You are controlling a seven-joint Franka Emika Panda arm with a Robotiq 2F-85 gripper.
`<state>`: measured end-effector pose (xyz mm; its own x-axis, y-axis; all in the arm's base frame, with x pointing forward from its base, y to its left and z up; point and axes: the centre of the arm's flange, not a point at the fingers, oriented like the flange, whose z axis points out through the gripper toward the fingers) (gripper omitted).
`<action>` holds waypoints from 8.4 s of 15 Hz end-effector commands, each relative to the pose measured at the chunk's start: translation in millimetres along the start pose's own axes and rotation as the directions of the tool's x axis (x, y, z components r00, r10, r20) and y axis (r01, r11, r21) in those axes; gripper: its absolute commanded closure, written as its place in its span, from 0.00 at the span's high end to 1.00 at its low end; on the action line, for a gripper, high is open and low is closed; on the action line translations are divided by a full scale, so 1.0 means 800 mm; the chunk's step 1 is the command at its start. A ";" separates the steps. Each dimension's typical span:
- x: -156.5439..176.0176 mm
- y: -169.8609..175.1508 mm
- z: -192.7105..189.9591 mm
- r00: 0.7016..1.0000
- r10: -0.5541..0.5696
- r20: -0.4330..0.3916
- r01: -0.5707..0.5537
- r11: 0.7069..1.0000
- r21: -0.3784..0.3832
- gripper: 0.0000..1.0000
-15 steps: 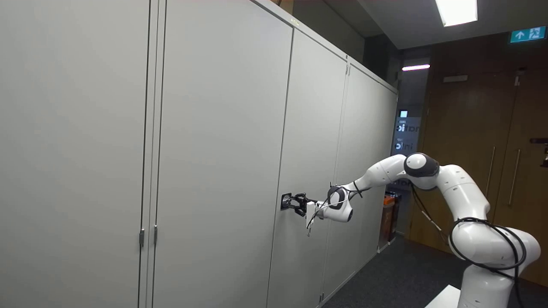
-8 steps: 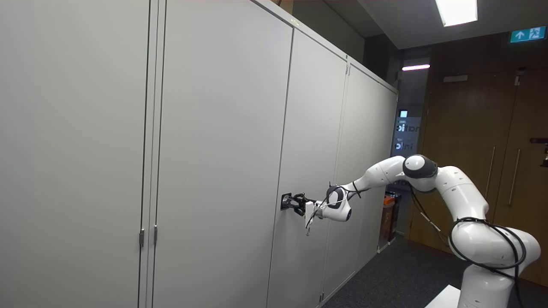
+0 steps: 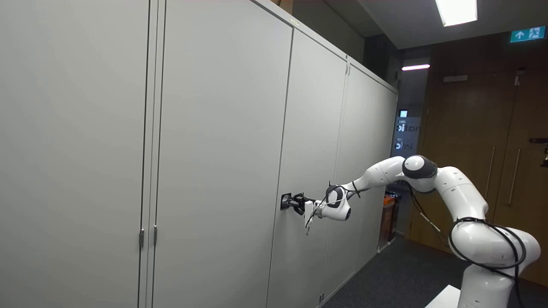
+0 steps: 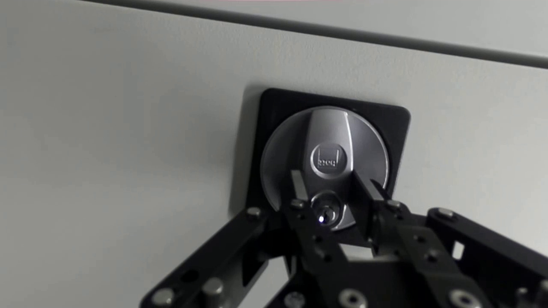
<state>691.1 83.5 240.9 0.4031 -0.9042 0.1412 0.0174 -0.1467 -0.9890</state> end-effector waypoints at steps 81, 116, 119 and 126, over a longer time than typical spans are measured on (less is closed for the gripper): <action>-0.009 -0.061 -0.250 0.994 0.020 0.106 -0.019 1.000 -0.010 0.08; -0.050 -0.135 -0.293 0.952 -0.140 0.273 0.122 0.989 0.083 1.00; -0.051 -0.136 -0.297 0.934 -0.187 0.303 0.176 0.982 0.064 1.00; -0.070 -0.155 -0.302 0.870 -0.312 0.382 0.326 0.945 0.030 1.00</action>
<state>460.7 54.4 349.4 0.6813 -0.6317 0.3698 0.1567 -0.3676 -0.9167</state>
